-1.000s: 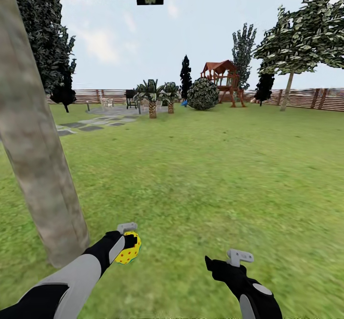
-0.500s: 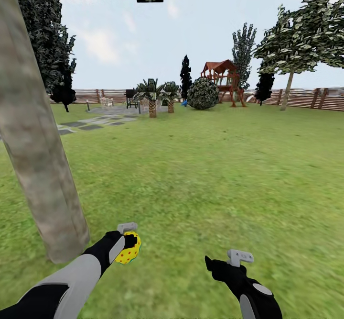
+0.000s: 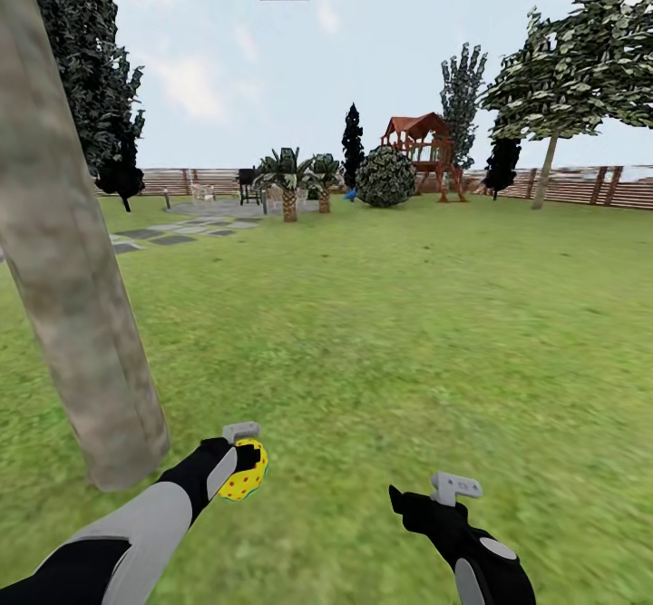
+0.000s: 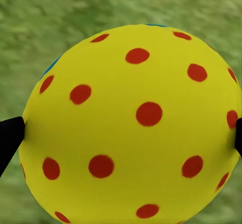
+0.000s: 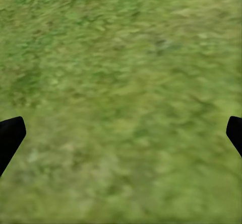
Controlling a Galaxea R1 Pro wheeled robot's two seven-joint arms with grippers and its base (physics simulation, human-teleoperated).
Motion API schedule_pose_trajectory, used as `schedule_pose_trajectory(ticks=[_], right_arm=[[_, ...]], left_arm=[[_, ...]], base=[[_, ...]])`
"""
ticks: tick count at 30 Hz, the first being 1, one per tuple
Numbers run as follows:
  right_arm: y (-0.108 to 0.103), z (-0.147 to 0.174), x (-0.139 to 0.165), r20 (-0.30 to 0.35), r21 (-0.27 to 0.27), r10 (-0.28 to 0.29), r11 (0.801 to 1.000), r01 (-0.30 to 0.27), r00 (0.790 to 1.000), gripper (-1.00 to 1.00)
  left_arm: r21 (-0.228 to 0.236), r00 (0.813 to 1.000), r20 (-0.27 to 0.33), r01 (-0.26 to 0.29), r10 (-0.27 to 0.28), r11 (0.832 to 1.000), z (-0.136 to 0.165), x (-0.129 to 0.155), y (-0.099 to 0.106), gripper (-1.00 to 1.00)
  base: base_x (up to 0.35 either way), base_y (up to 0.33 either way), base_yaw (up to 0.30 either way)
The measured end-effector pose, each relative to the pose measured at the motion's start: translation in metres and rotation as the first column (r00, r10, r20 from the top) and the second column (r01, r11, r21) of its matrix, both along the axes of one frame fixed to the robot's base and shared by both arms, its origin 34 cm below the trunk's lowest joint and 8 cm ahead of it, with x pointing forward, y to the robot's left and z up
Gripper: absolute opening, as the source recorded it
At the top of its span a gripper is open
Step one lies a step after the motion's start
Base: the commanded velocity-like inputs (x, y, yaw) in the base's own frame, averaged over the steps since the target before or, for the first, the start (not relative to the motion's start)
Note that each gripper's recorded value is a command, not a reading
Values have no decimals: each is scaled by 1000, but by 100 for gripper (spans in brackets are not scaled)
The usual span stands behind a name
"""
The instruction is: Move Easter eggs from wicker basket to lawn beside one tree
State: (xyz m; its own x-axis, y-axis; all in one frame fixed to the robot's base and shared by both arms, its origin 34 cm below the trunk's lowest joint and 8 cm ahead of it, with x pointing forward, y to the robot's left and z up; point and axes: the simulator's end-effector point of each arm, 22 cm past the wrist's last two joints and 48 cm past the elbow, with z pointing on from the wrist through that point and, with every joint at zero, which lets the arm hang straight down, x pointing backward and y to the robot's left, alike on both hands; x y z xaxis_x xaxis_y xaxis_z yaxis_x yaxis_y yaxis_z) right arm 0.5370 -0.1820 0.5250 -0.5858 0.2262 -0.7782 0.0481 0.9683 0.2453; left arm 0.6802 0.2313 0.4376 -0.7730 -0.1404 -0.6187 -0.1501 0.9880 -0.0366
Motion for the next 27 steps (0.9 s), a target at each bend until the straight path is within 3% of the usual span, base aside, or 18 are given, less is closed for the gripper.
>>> schedule_pose_trajectory(ticks=[14,27], right_arm=[[0,-32,-9,0,0,1,1000,-1,1000,100],[0,-57,-10,-52,0,0,1000,0,999,100]], left_arm=[[0,1000,0,0,0,1000,-31,-8,0,-100],[0,999,-53,0,0,1000,-64,-15,0,-100]], base=[[0,0,0],[0,0,0]])
